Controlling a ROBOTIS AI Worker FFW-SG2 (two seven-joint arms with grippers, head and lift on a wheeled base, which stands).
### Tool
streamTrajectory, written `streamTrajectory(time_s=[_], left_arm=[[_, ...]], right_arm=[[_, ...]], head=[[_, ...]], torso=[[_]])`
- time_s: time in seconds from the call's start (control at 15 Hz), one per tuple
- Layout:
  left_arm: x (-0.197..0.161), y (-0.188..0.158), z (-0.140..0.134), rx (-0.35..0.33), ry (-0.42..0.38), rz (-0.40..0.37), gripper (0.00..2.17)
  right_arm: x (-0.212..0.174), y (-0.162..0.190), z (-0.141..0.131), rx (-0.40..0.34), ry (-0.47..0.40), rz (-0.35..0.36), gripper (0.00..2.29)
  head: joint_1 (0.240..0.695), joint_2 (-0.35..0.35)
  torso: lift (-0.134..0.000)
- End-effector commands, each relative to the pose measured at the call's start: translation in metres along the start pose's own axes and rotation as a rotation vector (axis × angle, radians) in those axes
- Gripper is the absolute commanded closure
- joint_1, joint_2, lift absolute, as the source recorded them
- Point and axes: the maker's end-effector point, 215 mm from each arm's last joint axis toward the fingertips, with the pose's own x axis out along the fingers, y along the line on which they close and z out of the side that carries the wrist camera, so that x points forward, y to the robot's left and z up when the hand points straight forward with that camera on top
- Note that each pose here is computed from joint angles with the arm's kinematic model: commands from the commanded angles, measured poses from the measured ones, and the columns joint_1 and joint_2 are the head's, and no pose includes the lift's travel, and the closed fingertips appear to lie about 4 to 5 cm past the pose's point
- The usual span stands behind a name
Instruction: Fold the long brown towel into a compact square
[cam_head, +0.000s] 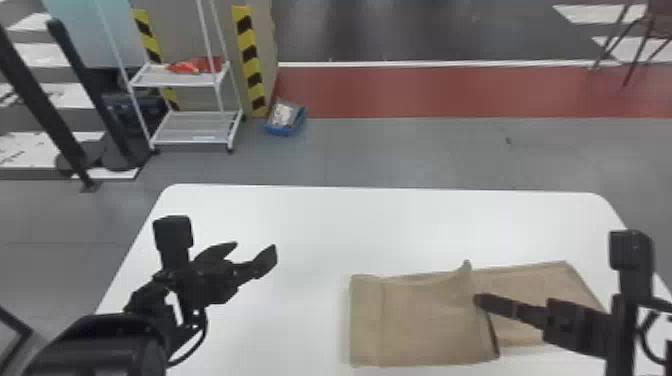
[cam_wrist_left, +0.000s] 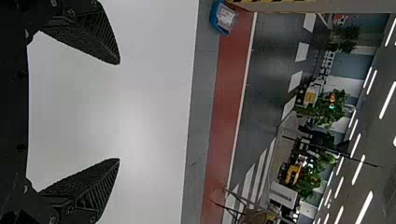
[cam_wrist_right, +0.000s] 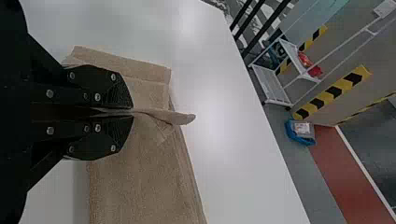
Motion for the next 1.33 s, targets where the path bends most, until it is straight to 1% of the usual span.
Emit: streamTrajectory(time_s=[0.0, 0.13, 0.27, 0.33, 0.4, 0.53, 0.6, 0.67, 0.73, 1.0, 1.07, 1.13, 1.27], left_arm=[[0.001, -0.003, -0.001, 0.006, 0.003, 0.001, 0.16], [0.002, -0.004, -0.002, 0.009, 0.005, 0.001, 0.16], [0.003, -0.005, -0.003, 0.013, 0.007, 0.003, 0.16], [0.003, -0.005, -0.002, 0.015, 0.006, 0.003, 0.16], [0.005, -0.006, -0.001, 0.019, 0.007, 0.002, 0.16], [0.006, -0.011, -0.001, 0.024, 0.007, -0.003, 0.16], [0.006, -0.01, -0.002, 0.021, 0.007, -0.002, 0.16], [0.005, -0.011, -0.009, 0.012, 0.027, -0.001, 0.16], [0.003, -0.009, -0.013, 0.011, 0.034, 0.001, 0.16], [0.003, -0.009, -0.014, 0.012, 0.036, 0.002, 0.16], [0.004, -0.01, -0.015, 0.01, 0.039, 0.0, 0.16], [0.004, -0.009, -0.016, 0.02, 0.043, 0.005, 0.16], [0.004, -0.009, -0.017, 0.025, 0.044, 0.006, 0.16]], right_arm=[[-0.025, -0.011, 0.007, 0.05, -0.03, -0.012, 1.03], [-0.048, -0.015, 0.019, 0.068, -0.073, -0.009, 1.03], [-0.065, -0.027, 0.034, 0.09, -0.11, -0.016, 1.03], [-0.071, -0.042, 0.041, 0.085, -0.109, -0.043, 1.03], [-0.073, -0.055, 0.047, 0.084, -0.1, -0.053, 1.03], [-0.072, -0.065, 0.074, 0.06, -0.135, -0.03, 1.03], [-0.075, -0.07, 0.082, 0.049, -0.148, -0.043, 1.03], [-0.077, -0.078, 0.083, 0.041, -0.145, -0.058, 1.03], [-0.082, -0.089, 0.082, 0.052, -0.144, -0.07, 1.03], [-0.094, -0.103, 0.071, 0.079, -0.154, -0.073, 1.03], [-0.099, -0.111, 0.073, 0.069, -0.173, -0.088, 1.03], [-0.102, -0.115, 0.072, 0.081, -0.178, -0.084, 1.03], [-0.109, -0.118, 0.078, 0.076, -0.194, -0.086, 1.03]], head=[[0.695, 0.021], [0.695, -0.001], [0.695, -0.023], [0.695, -0.034], [0.695, -0.062], [0.695, -0.089], [0.695, -0.109], [0.695, -0.118], [0.695, -0.126], [0.695, -0.158], [0.695, -0.162], [0.695, -0.167], [0.695, -0.183]], torso=[[0.0], [0.0], [0.0], [0.0], [0.0], [0.0], [0.0], [0.0], [0.0], [0.0], [0.0], [0.0], [0.0]])
